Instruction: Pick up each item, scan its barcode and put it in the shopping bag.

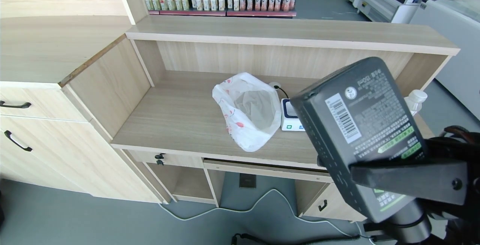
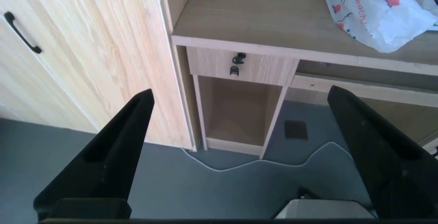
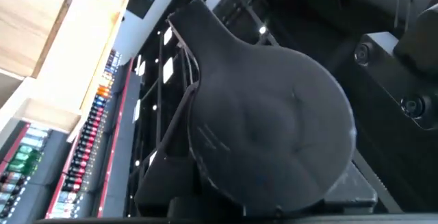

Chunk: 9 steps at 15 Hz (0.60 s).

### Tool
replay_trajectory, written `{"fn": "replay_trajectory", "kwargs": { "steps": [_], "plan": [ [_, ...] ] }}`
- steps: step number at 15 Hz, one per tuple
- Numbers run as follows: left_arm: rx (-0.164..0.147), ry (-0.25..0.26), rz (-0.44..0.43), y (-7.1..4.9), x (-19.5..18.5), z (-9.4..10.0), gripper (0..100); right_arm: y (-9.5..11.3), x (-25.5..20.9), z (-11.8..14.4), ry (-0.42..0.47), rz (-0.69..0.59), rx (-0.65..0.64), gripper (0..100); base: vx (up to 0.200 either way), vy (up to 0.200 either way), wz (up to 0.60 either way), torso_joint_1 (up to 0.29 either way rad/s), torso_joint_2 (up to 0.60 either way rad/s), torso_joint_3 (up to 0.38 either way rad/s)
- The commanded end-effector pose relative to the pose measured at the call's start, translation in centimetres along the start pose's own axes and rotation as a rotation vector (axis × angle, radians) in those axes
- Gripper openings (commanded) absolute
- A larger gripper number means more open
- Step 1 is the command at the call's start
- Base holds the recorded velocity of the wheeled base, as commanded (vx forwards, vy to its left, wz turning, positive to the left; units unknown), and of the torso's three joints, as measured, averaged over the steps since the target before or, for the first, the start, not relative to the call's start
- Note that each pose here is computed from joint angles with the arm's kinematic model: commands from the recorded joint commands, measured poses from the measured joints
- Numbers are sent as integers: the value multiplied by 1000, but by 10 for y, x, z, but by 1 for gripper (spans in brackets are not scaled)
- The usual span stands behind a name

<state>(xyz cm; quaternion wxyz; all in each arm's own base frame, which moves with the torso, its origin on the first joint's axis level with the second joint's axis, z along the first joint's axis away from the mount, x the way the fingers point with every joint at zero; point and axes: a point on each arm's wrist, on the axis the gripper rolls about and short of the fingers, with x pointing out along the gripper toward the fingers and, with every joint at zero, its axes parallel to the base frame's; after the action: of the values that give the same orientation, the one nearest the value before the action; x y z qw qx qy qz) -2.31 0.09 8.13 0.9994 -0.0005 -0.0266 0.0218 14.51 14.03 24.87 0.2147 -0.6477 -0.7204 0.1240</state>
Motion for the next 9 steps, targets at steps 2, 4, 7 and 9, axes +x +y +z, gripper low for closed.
{"fn": "replay_trajectory", "kwargs": {
  "steps": [2,4,7,9],
  "plan": [
    [0,1,1,0,0,0,100,-4,-2,2,-12,-2,9,0,0,0,0,0,0,0],
    [0,0,1,0,0,0,100,-4,-2,10,-70,9,54,0,0,0,0,0,0,0],
    [0,0,1,0,0,0,100,-4,-1,12,-81,8,63,0,0,0,0,0,0,0],
    [0,0,1,0,0,0,100,-5,0,14,-93,8,79,0,0,0,0,0,0,0]
  ]
}}
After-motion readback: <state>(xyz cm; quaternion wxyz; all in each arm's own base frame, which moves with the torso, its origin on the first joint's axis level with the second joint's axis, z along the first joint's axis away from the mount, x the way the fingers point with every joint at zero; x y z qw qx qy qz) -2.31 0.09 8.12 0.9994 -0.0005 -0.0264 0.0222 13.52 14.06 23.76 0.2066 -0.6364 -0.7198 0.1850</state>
